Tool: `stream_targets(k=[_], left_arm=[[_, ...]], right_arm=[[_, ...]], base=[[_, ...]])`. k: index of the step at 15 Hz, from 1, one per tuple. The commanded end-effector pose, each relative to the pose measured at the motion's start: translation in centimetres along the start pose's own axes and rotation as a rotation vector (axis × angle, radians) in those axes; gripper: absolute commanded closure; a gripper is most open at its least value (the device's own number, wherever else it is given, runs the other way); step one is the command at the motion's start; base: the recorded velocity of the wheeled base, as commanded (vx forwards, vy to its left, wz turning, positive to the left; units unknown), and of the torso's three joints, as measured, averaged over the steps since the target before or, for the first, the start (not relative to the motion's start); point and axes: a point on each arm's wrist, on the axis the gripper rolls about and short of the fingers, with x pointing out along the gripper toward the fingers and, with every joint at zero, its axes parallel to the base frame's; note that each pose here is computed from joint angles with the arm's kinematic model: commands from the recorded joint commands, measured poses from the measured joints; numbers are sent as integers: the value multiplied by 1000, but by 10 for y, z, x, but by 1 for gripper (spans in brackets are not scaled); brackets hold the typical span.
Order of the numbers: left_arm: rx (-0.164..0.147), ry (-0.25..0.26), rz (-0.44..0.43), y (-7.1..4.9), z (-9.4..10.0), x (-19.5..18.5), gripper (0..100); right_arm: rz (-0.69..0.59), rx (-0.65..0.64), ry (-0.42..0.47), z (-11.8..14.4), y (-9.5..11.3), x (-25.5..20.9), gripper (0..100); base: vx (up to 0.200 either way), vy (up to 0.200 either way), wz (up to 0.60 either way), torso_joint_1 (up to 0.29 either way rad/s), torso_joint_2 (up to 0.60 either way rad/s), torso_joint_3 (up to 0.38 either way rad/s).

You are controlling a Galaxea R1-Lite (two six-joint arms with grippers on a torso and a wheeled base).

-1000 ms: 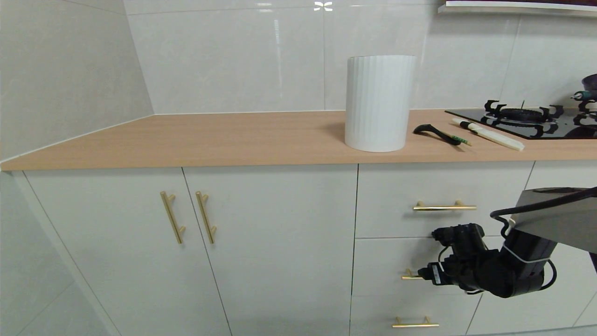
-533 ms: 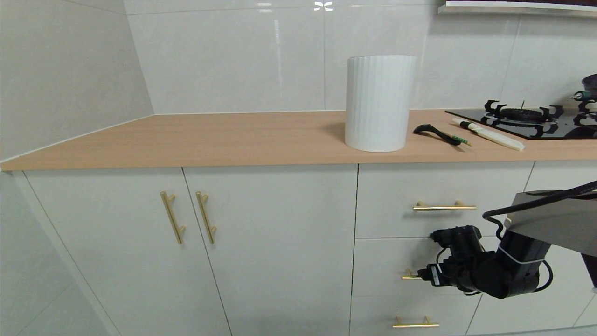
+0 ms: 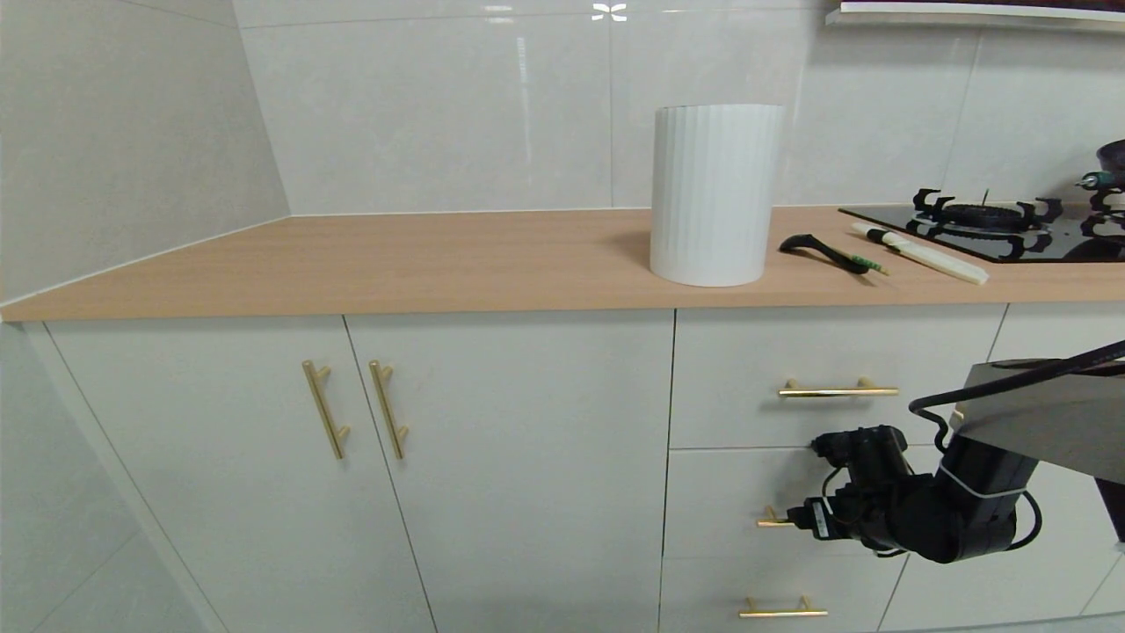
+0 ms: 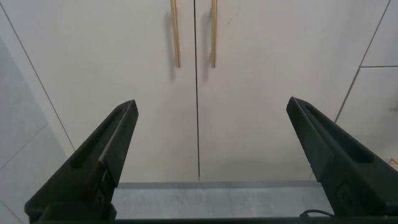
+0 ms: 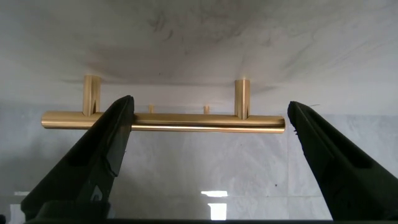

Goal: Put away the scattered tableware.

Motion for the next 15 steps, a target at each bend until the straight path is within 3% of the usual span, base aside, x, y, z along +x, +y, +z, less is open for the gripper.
stream_targets(k=[1, 10, 14, 15], left_arm=[[0, 0, 0, 0, 0, 0, 0], [0, 0, 0, 0, 0, 0, 0], [0, 0, 0, 0, 0, 0, 0], [0, 0, 0, 0, 0, 0, 0]], right_arm=[[-1, -2, 5, -1, 0, 0, 0], [-3, -5, 14, -3, 0, 0, 0], [7, -15, 7, 13, -4, -54, 0], [45, -23, 56, 21, -10, -100, 0]], base=[[0, 0, 0, 0, 0, 0], [0, 0, 0, 0, 0, 0], [0, 0, 0, 0, 0, 0], [0, 0, 0, 0, 0, 0]])
